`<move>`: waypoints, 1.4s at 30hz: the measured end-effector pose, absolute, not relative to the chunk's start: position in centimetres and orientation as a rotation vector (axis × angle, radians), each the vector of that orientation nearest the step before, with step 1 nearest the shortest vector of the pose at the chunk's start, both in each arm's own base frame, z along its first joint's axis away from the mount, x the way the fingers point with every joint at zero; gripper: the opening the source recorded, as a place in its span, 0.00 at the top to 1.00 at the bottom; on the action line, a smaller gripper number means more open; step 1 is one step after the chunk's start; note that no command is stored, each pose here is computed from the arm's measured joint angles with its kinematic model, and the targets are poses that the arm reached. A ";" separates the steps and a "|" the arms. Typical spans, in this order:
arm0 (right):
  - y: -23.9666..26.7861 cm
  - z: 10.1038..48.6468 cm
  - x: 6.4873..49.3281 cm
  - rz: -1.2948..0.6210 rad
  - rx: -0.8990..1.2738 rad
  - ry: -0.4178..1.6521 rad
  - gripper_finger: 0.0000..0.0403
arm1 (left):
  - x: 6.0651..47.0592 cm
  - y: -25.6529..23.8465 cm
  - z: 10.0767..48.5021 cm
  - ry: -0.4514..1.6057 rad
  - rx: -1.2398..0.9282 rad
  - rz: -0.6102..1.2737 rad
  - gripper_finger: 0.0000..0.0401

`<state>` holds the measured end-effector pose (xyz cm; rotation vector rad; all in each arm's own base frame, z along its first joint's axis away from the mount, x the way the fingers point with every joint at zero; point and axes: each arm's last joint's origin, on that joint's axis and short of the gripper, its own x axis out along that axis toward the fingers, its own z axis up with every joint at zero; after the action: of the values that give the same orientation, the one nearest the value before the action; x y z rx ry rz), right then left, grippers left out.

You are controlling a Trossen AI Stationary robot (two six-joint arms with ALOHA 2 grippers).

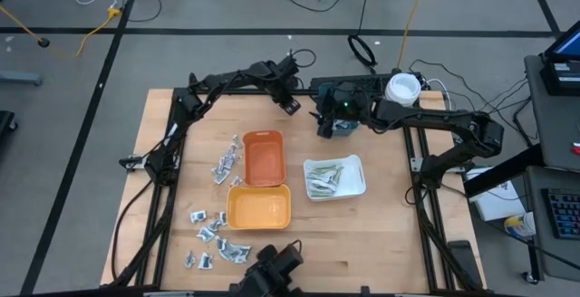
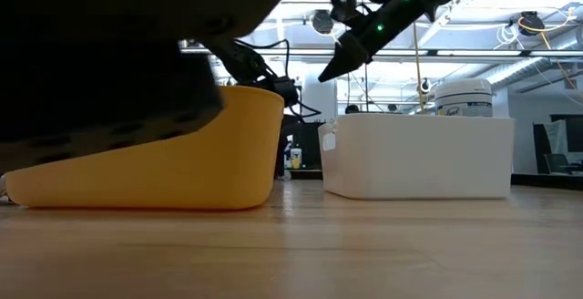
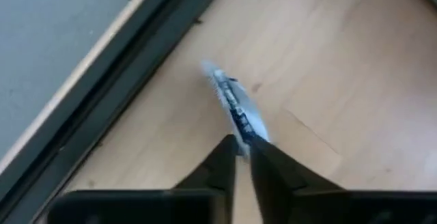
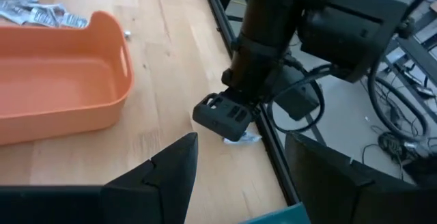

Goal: Pick & Place First Aid Supplies
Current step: Put the blue sachet into the blue bin

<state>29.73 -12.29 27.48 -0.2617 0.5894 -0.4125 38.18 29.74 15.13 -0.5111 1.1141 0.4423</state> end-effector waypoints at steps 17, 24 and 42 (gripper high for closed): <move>-11.8 27.4 29.9 -0.400 -0.227 0.583 0.47 | 36.9 29.6 17.4 1.135 -0.534 0.441 1.00; -11.8 27.4 29.9 -0.437 -0.093 0.553 0.47 | 35.3 28.5 22.2 1.142 -0.374 0.340 1.00; -11.6 27.8 30.2 -0.343 -0.068 0.493 0.47 | 35.6 19.4 31.6 1.059 0.204 -0.042 1.00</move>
<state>30.20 -11.64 27.79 -0.0682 0.4926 -0.3428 35.56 19.43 31.60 0.2041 1.0586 -0.0417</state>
